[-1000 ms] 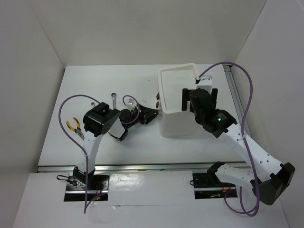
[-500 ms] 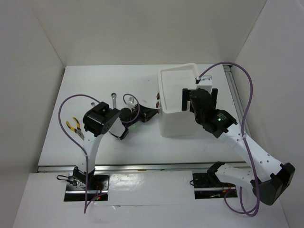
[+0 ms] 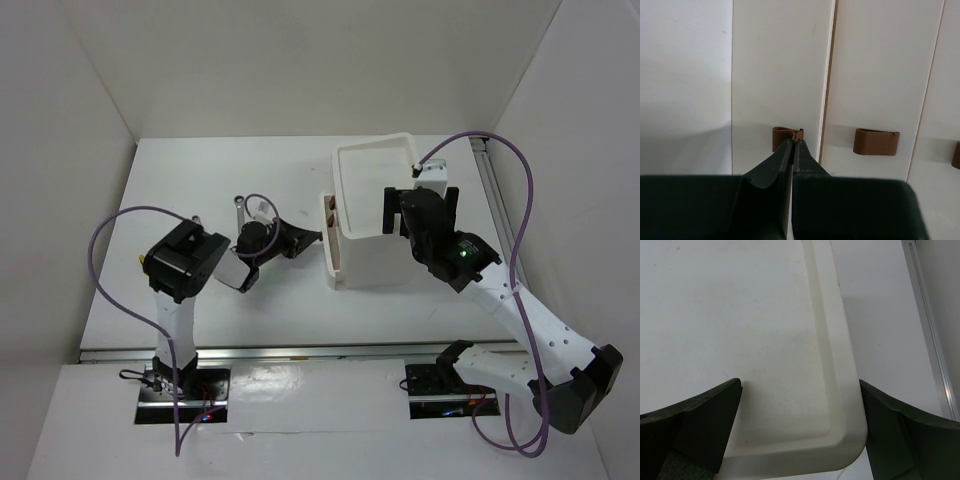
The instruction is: Sort the tools into containers
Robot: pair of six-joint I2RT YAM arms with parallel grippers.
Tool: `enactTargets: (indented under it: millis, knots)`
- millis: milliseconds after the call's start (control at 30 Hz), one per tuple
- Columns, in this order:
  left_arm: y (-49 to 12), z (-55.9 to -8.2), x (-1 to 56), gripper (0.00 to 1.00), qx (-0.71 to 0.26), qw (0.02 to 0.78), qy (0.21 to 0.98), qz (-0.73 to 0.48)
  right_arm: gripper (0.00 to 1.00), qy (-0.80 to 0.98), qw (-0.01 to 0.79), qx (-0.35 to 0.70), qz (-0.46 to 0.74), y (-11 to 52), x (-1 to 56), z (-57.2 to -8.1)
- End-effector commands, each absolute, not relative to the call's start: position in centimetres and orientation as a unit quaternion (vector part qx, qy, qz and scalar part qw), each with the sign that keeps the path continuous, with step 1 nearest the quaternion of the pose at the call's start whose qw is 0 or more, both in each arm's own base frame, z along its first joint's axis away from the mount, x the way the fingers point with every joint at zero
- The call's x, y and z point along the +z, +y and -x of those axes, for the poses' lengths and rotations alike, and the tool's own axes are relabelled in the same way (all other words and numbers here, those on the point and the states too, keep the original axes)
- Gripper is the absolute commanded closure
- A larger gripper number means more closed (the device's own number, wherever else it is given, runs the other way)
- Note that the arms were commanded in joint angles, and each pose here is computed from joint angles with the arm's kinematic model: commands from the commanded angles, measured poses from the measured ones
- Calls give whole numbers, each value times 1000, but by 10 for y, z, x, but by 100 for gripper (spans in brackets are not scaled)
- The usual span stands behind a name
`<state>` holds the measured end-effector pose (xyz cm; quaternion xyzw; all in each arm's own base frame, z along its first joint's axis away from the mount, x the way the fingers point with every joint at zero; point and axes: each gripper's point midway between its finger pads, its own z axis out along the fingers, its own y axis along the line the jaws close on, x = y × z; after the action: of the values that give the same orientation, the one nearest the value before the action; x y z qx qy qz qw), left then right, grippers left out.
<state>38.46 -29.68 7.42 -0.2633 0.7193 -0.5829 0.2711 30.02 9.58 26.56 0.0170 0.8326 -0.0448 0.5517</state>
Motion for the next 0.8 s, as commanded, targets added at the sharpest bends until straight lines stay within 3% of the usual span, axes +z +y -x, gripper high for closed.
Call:
enactTargets:
  millis: [0, 400, 700, 733, 767]
  knots:
    - [-273, -384, 70, 100, -550, 286, 742, 255, 0, 824, 566, -28, -16, 101, 273, -296]
    - [-193, -385, 80, 100, -453, 330, 768, 309, 0, 825, 564, -34, -17, 98, 275, -295]
    - [-166, -386, 106, 100, -396, 359, 787, 308, 0, 826, 563, -30, -15, 100, 274, -295]
    - [-164, -389, 110, 94, -395, 361, 789, 303, 0, 827, 562, -27, -12, 101, 274, -295]
    - [-164, -389, 109, 77, -390, 360, 793, 300, 0, 827, 562, -27, -12, 101, 274, -295]
